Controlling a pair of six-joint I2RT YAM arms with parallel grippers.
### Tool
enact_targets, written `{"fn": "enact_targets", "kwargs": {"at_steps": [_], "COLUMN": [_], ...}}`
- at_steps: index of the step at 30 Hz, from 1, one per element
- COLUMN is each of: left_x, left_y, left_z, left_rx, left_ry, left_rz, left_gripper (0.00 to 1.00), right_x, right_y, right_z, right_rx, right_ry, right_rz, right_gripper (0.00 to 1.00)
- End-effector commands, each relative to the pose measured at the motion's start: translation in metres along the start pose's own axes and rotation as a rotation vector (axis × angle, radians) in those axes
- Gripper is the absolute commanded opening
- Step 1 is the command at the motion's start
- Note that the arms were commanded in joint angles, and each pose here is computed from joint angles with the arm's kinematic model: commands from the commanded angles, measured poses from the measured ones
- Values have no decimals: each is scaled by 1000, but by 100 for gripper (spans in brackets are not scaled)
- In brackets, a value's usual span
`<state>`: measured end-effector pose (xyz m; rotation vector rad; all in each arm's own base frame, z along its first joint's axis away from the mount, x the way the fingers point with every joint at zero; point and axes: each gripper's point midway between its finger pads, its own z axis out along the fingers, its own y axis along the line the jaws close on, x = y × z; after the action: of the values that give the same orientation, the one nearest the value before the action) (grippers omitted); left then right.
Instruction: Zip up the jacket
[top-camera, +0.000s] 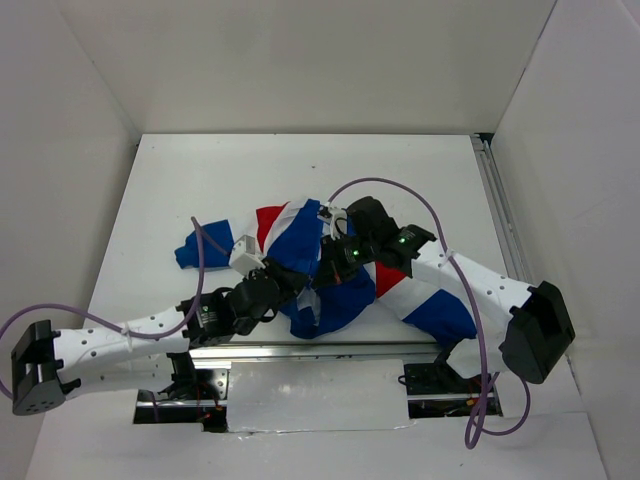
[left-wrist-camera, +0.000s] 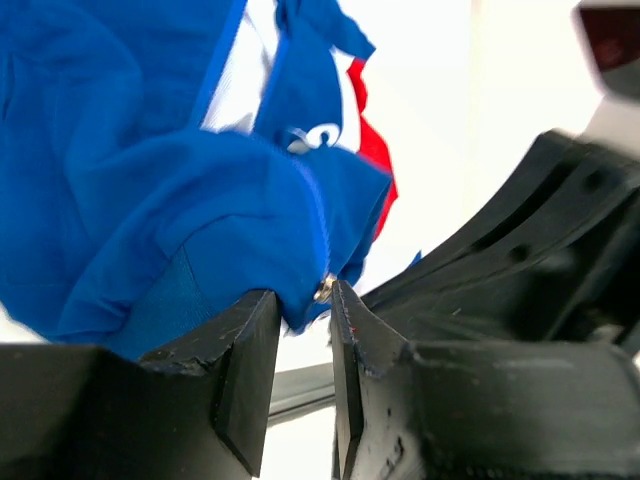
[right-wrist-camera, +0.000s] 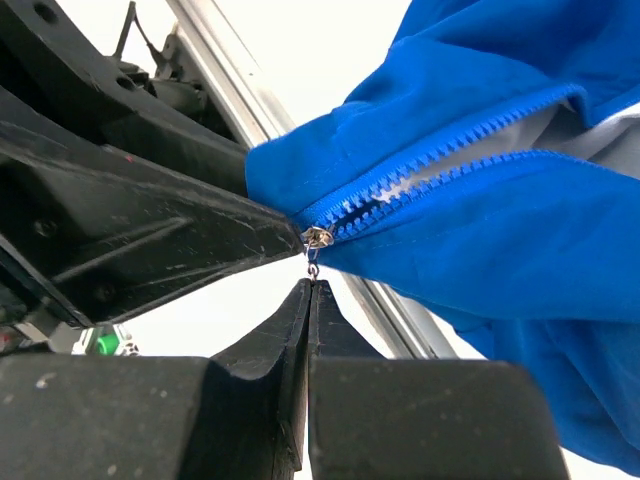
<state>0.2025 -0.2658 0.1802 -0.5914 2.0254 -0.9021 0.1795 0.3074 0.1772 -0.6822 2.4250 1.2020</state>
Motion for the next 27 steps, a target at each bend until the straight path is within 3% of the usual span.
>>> {"fn": "enact_targets", "kwargs": {"at_steps": [1, 7, 13, 16, 17, 25, 27], "left_x": [-26, -26, -16, -15, -15, -13, -9], "left_y": [-19, -33, -19, -20, -17, -18, -29], "left_z": [-1, 2, 0, -4, -6, -14, -22], "left_rx": [62, 86, 56, 83, 85, 151, 236], "left_ry": [-110, -108, -60, -46, -42, -22, 8], "left_rz": [-77, -66, -53, -40, -35, 62, 165], "left_gripper": [38, 31, 25, 15, 0, 0, 0], "right_x": [3, 0, -8, -13, -16, -33, -42], "right_y": [15, 15, 15, 10, 2, -32, -42], "right_z": [-6, -7, -8, -10, -12, -31, -36], "right_rx": [-61, -56, -40, -2, 56, 292, 365], "right_ry": [5, -8, -38, -53, -70, -146, -182], "right_rz": [-27, -28, -30, -26, -20, 15, 20], "right_gripper": [0, 0, 0, 0, 0, 0, 0]}}
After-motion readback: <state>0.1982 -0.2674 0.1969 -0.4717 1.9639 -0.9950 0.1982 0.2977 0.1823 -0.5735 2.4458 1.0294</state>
